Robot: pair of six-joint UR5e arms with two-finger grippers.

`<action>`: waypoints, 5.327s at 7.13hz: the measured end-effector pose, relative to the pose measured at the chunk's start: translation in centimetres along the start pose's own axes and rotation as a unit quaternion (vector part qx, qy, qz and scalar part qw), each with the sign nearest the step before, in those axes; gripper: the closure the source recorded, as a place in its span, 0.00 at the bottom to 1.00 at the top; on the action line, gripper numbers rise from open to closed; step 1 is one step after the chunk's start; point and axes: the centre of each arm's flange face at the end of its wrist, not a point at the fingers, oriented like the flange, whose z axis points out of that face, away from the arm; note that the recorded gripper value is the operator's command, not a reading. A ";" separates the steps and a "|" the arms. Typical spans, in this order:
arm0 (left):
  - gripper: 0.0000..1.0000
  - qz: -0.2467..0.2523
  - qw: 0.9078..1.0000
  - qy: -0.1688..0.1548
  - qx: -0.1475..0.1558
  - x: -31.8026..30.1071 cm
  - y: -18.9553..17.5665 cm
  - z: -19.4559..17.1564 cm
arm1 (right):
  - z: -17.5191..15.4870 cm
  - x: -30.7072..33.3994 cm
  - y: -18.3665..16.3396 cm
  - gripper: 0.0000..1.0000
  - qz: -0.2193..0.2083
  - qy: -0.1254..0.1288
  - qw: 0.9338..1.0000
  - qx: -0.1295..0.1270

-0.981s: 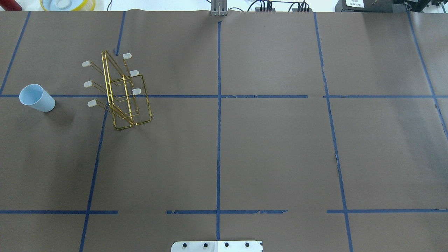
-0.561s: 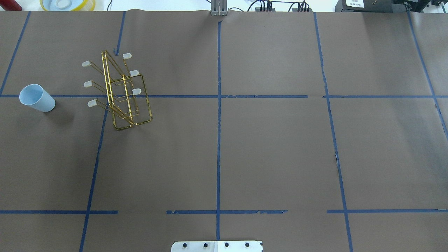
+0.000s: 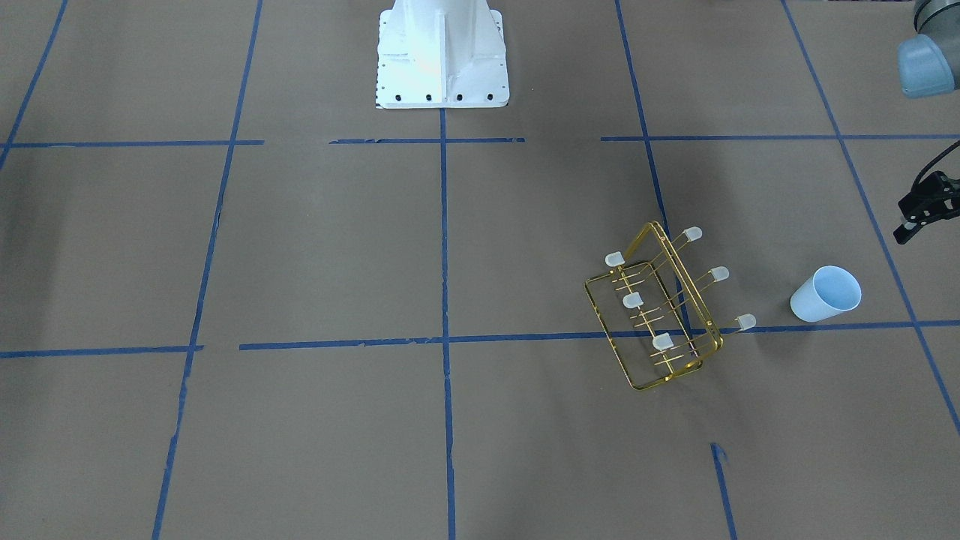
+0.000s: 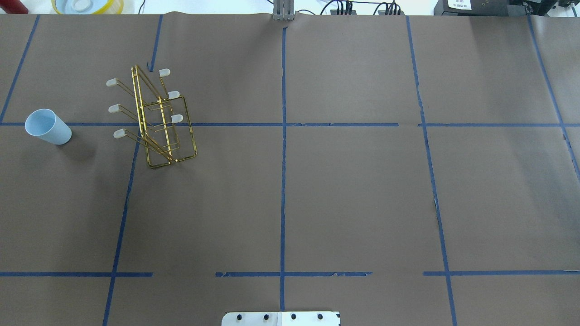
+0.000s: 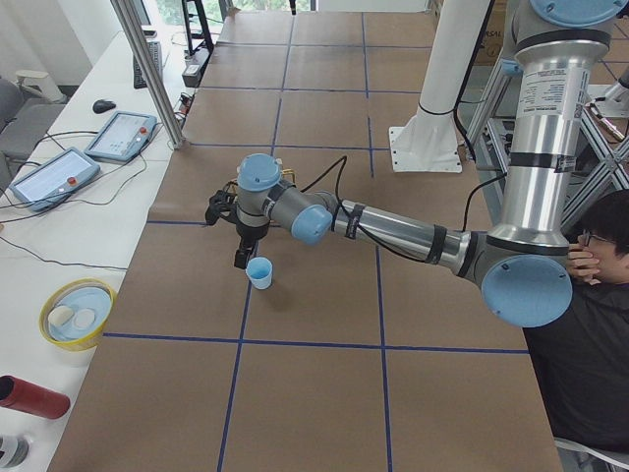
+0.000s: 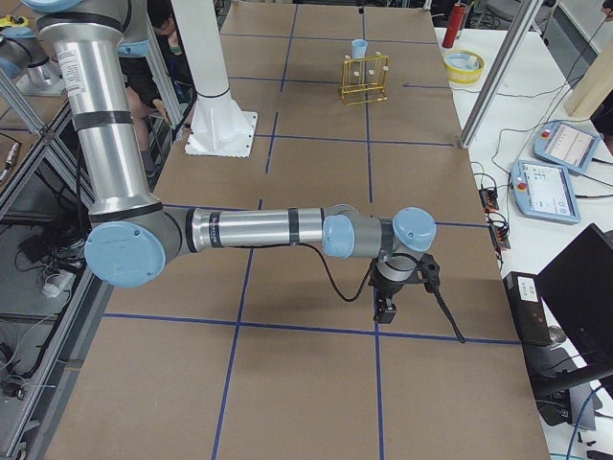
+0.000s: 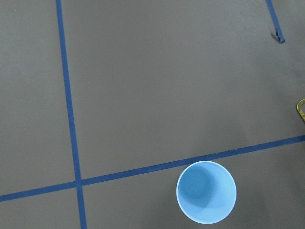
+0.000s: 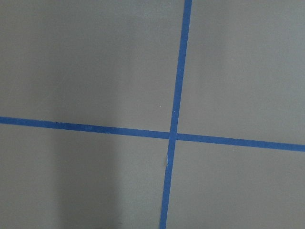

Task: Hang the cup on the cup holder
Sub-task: 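Move the left gripper down to the light blue cup, then close the left gripper on the light blue cup's rim, then lift the held cup upward with the left gripper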

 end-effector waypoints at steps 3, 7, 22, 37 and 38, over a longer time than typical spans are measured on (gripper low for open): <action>0.00 -0.026 0.990 -0.024 0.135 6.6 4.6 3.1 | 0.0 0.0 0.0 0.00 0.000 0.000 1.000 0.000; 0.01 -0.059 0.952 0.028 0.300 6.2 16.4 7.2 | 0.0 0.0 0.0 0.00 0.000 0.000 1.000 0.000; 0.01 -0.104 0.893 -0.088 0.429 8.0 19.9 20.9 | 0.0 0.0 0.0 0.00 0.000 0.000 1.000 0.000; 0.63 -0.122 0.896 -0.113 0.412 6.5 15.1 26.0 | 0.0 0.0 0.0 0.00 0.000 0.000 1.000 0.000; 0.73 -0.123 0.895 -0.112 0.413 6.5 15.1 25.9 | 0.0 0.0 0.0 0.00 0.000 0.000 1.000 0.000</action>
